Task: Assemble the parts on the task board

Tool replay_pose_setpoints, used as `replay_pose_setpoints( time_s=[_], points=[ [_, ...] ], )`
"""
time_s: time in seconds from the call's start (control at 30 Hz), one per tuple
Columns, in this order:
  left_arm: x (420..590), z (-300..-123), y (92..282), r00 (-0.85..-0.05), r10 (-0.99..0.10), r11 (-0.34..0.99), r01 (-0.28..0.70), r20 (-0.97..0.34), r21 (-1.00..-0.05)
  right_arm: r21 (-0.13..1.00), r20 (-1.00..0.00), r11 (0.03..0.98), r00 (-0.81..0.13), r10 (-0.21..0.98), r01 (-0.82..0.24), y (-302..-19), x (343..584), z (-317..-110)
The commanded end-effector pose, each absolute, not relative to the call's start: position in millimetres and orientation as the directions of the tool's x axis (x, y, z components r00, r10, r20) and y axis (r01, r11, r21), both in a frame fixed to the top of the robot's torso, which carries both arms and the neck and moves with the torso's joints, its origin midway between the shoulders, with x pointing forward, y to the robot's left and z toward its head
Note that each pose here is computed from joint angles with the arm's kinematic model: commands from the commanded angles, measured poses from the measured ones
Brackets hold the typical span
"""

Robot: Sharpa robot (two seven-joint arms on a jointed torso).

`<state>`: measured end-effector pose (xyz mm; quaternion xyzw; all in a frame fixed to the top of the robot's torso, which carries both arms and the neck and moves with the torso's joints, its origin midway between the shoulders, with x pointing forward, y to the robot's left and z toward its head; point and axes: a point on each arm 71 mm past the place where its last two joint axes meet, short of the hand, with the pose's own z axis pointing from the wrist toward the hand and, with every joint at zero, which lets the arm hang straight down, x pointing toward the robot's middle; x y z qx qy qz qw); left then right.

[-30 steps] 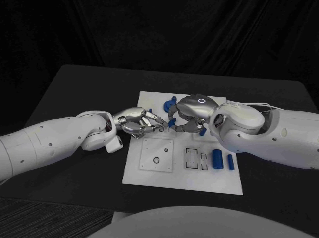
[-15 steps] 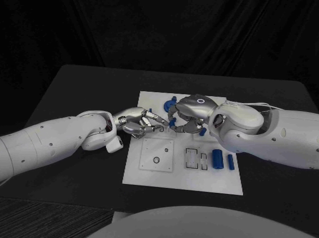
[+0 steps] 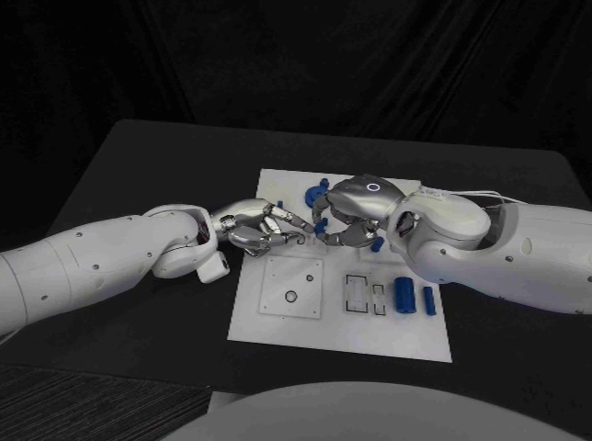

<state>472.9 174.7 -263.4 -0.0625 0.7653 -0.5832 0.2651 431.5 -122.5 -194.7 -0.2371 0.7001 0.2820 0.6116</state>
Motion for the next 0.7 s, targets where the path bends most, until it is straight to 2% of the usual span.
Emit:
replay_pose_setpoints(
  time_s=[0.03,0.37,0.7],
  points=[
    [471.3,-263.7,173.3,-0.859,-0.398,0.301,0.208,-0.321,-0.931,0.101,-0.991,0.729,-0.132,0.014,-0.677,-122,431,-194],
    [471.6,-263.1,177.2,-0.851,-0.409,0.302,0.213,-0.328,-0.929,0.097,-0.991,0.735,-0.132,0.011,-0.671,-124,433,-195],
    [468.6,-258.6,194.5,-0.817,-0.455,0.303,0.233,-0.355,-0.924,0.076,-0.990,0.749,-0.138,-0.021,-0.658,-127,437,-198]
  ],
)
